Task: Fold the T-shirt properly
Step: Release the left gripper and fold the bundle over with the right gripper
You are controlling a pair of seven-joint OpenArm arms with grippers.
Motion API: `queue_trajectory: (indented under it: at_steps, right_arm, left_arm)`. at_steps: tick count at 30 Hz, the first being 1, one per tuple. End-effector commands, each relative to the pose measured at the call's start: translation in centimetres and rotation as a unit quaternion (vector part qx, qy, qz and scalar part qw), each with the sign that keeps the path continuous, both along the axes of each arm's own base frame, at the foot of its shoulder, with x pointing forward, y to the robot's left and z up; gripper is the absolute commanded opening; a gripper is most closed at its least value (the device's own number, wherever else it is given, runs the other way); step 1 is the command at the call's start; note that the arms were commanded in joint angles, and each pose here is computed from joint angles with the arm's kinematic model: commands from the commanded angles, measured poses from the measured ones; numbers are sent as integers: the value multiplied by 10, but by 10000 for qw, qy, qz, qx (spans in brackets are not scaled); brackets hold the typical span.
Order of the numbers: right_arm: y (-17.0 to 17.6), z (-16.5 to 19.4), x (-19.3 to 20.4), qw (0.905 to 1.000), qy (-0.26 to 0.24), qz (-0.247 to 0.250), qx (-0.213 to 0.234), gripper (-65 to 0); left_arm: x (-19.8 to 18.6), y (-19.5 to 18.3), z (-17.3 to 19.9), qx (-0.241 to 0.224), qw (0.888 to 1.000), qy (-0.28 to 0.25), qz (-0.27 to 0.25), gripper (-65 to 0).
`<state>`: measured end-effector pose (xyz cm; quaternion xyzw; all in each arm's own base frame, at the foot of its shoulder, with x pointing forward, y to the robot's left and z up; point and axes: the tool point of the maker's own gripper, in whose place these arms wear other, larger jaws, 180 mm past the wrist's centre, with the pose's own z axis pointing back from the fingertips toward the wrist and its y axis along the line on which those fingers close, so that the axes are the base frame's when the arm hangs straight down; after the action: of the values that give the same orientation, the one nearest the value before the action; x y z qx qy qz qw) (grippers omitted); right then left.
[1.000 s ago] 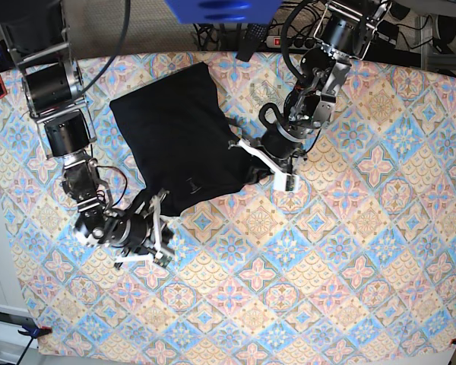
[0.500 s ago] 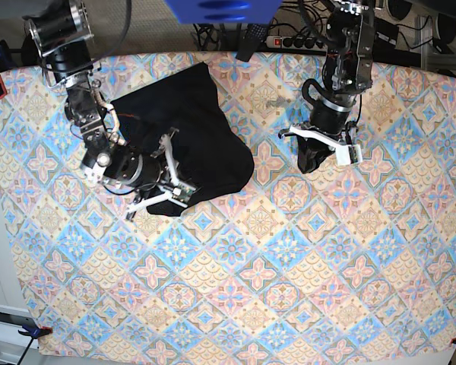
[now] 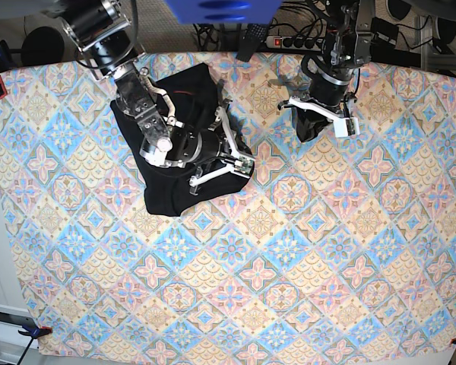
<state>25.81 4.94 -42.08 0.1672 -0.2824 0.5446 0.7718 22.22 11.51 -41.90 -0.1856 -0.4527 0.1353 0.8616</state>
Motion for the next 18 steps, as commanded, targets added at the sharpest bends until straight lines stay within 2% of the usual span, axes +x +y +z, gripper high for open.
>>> queue_trajectory:
  at_steps: [1,6,11,15,18]
  right_arm:
    - [3,1,5,10000,-9,-32,73,-573]
    - [-16,-38,6,9980,518,-168,-315,-590]
    - [-17,-58,2,9962,812,-316,-80,-602]
    - [-18,-56,19,9966,731,-384,34,-603]
    - [-40,-66,19,9958,779,-472,-135,-603]
  left_arm:
    - [7,1,12,-25,9997,-251,4,-621]
    - [8,1,13,-25,9997,-259,4,-621]
    - [8,1,13,-25,9996,-266,4,-621]
    - [8,0,13,-25,9996,-274,3,-621]
    - [11,0,18,-26,9994,-336,3,-621]
